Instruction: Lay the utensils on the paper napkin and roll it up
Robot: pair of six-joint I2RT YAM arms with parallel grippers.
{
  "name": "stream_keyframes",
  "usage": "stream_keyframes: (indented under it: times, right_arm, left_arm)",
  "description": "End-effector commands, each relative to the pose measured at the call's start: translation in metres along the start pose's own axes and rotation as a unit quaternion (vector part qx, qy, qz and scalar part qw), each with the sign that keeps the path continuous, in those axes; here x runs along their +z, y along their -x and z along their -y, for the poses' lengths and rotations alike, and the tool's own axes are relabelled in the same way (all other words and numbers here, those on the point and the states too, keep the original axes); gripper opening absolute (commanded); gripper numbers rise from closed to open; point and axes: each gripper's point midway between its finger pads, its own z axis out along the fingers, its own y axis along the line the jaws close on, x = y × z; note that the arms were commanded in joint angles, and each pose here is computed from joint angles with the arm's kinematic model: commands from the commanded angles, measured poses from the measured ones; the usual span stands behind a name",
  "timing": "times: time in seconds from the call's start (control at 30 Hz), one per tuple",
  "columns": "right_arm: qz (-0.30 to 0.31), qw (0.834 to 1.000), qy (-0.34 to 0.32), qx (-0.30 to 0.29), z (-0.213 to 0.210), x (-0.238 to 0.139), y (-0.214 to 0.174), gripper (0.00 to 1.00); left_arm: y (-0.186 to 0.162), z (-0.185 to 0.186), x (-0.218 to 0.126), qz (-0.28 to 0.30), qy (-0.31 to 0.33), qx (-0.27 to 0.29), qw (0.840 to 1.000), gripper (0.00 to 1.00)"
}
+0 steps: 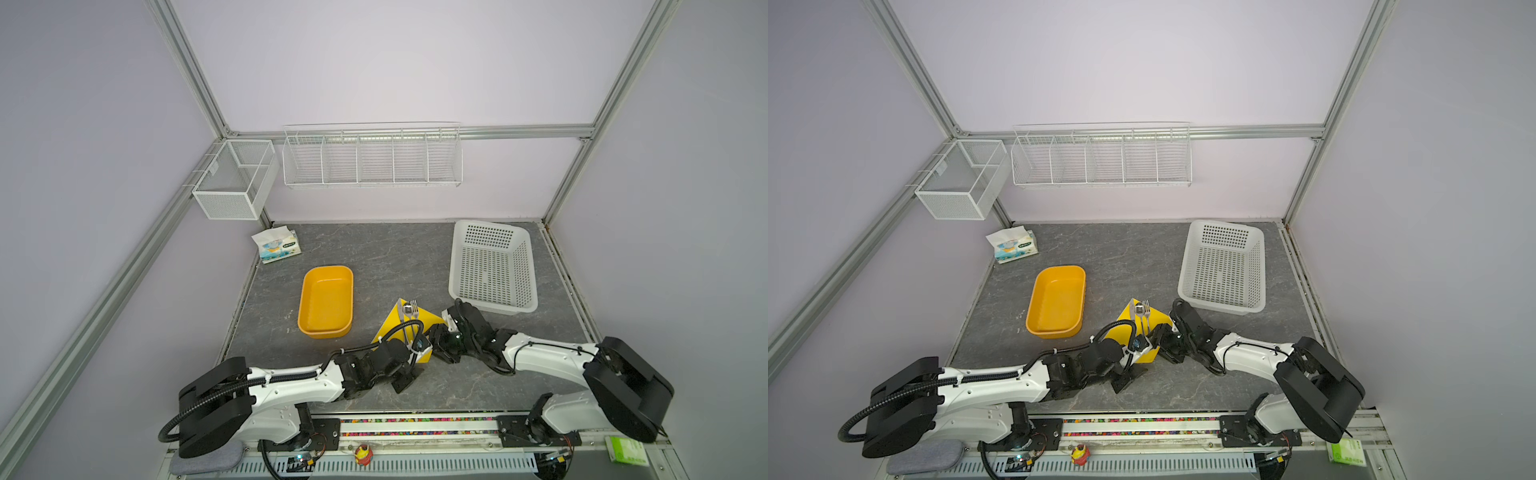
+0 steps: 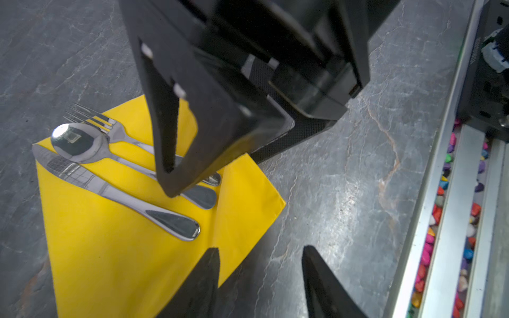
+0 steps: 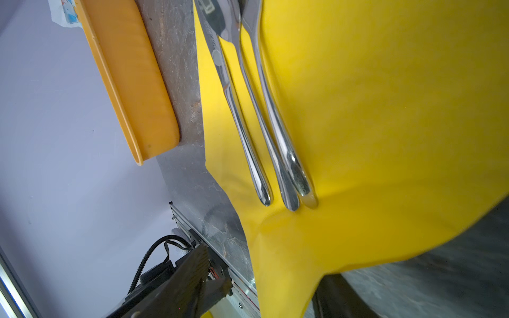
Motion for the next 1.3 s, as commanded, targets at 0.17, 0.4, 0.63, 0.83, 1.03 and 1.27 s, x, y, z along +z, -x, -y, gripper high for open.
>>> stream_keyframes:
  times: [0.17,0.4,0.63,0.83,1.03,1.27]
  right_arm:
    - [0.002,1.000,0.009,0.014,-0.005,-0.001,0.003,0.60]
    - [0.006,1.000,0.011,0.017,-0.003,-0.004,0.002,0.60]
    - [0.009,1.000,0.007,0.019,0.000,-0.005,0.002,0.61]
    - [0.012,1.000,0.001,0.017,0.002,-0.007,0.002,0.61]
    - [0.021,1.000,-0.017,0.006,0.007,-0.013,0.004,0.62]
    - [0.070,0.996,-0.053,-0.034,0.014,-0.035,0.014,0.67]
  left_arm:
    - [0.031,0.001,0.007,0.035,0.028,0.044,0.998,0.50]
    - [0.024,0.001,0.013,0.017,0.032,0.056,0.998,0.39]
    - [0.028,-0.004,0.008,0.026,0.045,0.059,0.997,0.25]
    - [0.031,-0.008,0.001,0.026,0.055,0.064,0.996,0.09]
    - [0.024,-0.015,0.002,0.008,0.076,0.032,0.997,0.00]
    - [0.017,-0.028,0.007,-0.017,0.099,-0.011,0.995,0.00]
